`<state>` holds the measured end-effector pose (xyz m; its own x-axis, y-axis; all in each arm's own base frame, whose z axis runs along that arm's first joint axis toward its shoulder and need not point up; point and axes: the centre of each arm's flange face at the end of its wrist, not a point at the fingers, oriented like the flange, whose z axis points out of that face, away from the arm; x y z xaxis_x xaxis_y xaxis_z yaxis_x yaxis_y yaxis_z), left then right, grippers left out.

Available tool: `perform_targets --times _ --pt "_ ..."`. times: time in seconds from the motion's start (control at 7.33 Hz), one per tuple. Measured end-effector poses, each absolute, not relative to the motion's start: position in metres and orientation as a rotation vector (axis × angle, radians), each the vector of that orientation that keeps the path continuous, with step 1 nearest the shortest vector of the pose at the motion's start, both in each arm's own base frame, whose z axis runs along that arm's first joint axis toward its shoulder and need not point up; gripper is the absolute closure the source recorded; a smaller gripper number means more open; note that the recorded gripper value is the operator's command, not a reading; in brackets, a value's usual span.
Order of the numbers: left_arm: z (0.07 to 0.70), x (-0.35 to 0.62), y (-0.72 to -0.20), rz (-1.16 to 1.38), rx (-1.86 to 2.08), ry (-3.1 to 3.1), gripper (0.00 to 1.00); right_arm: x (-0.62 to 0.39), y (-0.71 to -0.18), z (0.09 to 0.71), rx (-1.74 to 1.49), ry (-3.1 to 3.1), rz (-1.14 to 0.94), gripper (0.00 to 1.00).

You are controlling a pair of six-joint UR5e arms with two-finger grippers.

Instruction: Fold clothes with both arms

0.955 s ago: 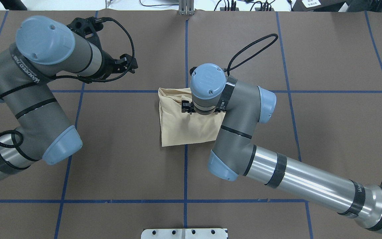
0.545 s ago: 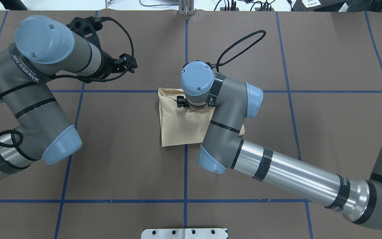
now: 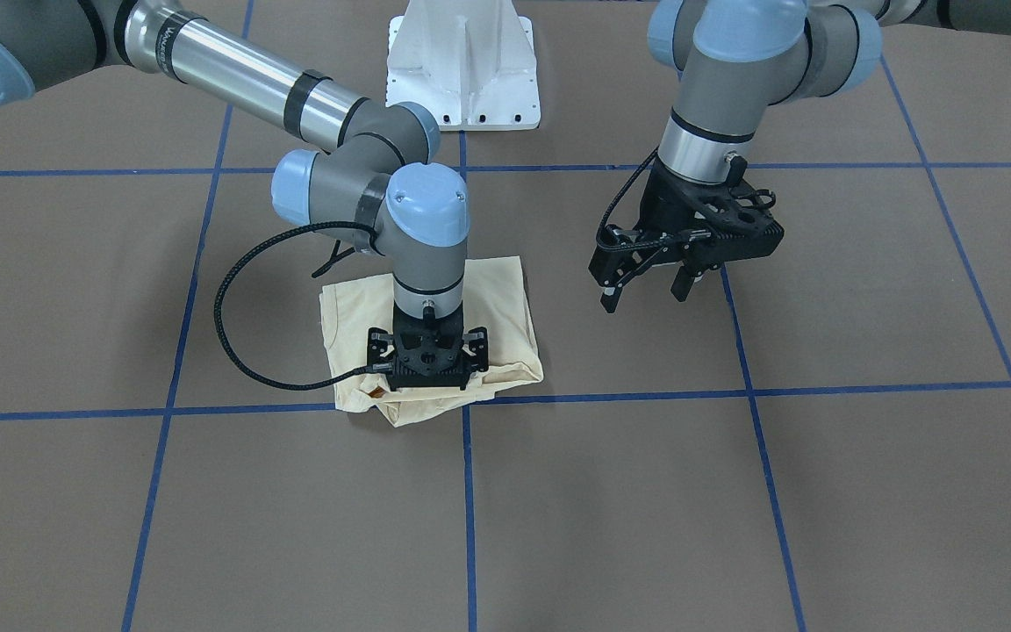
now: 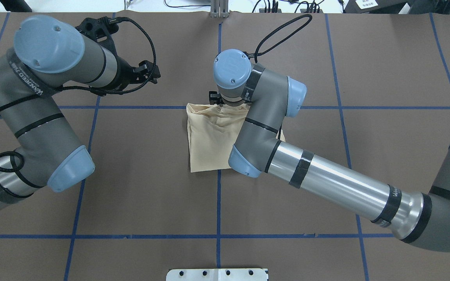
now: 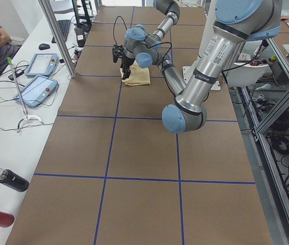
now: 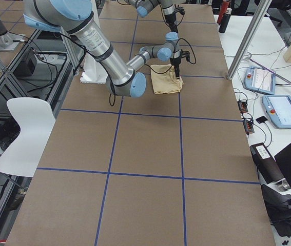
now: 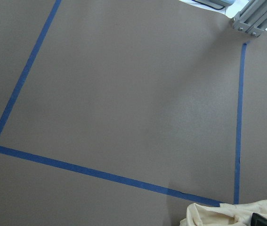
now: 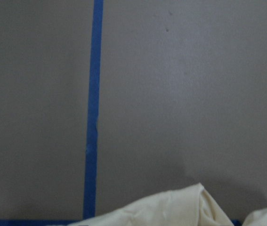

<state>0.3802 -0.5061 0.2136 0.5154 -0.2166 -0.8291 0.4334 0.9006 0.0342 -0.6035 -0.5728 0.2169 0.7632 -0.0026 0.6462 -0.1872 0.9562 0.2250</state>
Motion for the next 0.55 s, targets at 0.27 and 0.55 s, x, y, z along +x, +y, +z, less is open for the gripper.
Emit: perform_targets --times 0.27,0.55 --pt "0.211 0.374 -0.507 -0.403 0.254 0.954 0.00 -0.600 -0.603 0.213 0.339 -0.734 0.101 0.02" --pt "0.209 0.369 -0.508 -0.406 0.258 0.955 0.00 -0.590 -0.602 0.182 0.320 -0.769 0.085 0.01"
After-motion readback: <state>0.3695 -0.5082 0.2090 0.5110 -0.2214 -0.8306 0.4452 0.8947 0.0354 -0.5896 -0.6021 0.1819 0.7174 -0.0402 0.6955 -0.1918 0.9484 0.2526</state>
